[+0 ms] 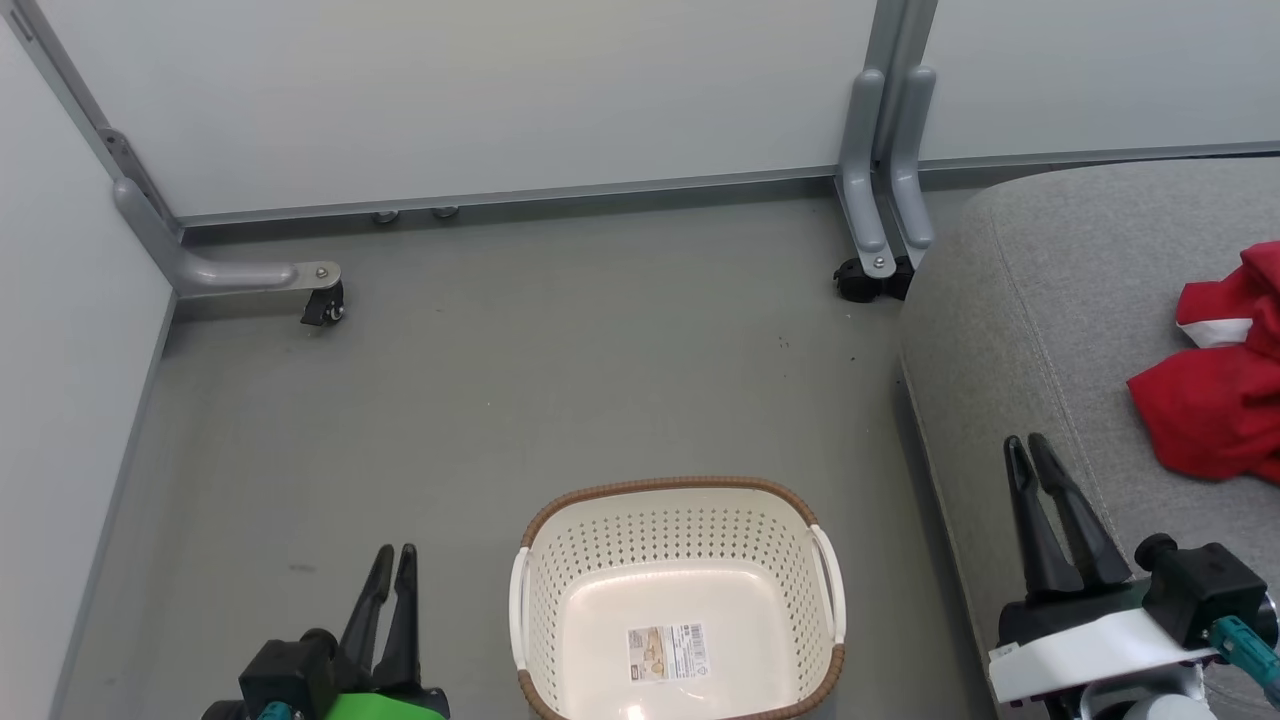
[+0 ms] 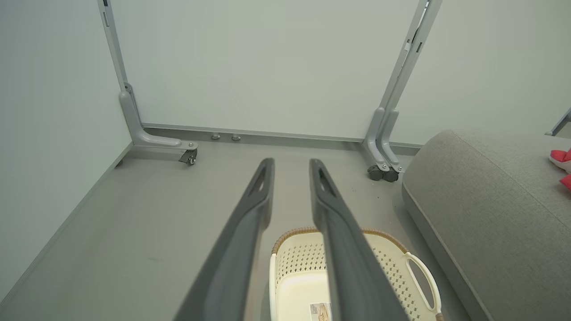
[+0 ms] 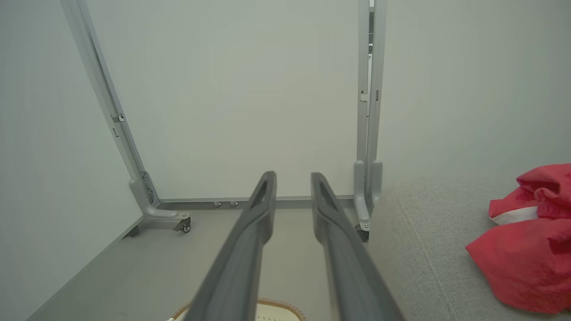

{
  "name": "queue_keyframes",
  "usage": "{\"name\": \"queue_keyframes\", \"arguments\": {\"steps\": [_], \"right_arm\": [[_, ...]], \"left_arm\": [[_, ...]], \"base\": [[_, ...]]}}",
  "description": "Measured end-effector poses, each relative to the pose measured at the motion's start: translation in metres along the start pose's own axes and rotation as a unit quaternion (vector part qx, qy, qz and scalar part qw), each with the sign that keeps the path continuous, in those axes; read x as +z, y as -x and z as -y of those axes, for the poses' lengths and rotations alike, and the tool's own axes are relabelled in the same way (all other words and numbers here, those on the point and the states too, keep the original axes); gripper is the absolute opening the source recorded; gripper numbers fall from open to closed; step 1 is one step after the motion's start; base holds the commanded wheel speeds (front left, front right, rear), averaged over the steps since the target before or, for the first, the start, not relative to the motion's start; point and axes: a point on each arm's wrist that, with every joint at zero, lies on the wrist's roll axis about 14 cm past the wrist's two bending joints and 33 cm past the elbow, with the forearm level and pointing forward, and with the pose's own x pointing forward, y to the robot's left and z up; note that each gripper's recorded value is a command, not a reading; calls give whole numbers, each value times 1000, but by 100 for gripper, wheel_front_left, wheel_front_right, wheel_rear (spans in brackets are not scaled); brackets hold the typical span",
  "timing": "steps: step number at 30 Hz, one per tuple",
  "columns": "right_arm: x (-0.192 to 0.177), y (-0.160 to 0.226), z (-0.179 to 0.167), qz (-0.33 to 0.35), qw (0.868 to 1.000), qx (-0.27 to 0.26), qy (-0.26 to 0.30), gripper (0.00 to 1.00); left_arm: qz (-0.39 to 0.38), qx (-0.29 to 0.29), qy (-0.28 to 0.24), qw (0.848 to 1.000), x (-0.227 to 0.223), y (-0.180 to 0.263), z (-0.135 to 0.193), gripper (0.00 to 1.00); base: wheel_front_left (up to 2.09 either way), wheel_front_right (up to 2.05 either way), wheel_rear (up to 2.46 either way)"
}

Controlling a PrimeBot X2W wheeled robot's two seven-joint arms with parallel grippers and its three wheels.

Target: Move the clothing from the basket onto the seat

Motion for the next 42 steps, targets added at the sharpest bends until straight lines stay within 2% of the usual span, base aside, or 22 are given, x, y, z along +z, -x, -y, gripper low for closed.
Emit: {"name": "queue_keyframes", "arguments": {"steps": [3,18,42], "right_arm": [[-8,3,1,-13,1000,-6,-13,0],[-21,4,17,-34,987,-53,-148,0],[-29,-1,35,-37,942,-102,-318,0]], "left_arm": [[-13,5,6,1000,-7,3,-2,0],[-23,43,139,989,-8,-1,-18,0],[-14,64,299,952,2,-14,-32,0]], "base": [[0,0,0],[0,0,0],[0,0,0]]}}
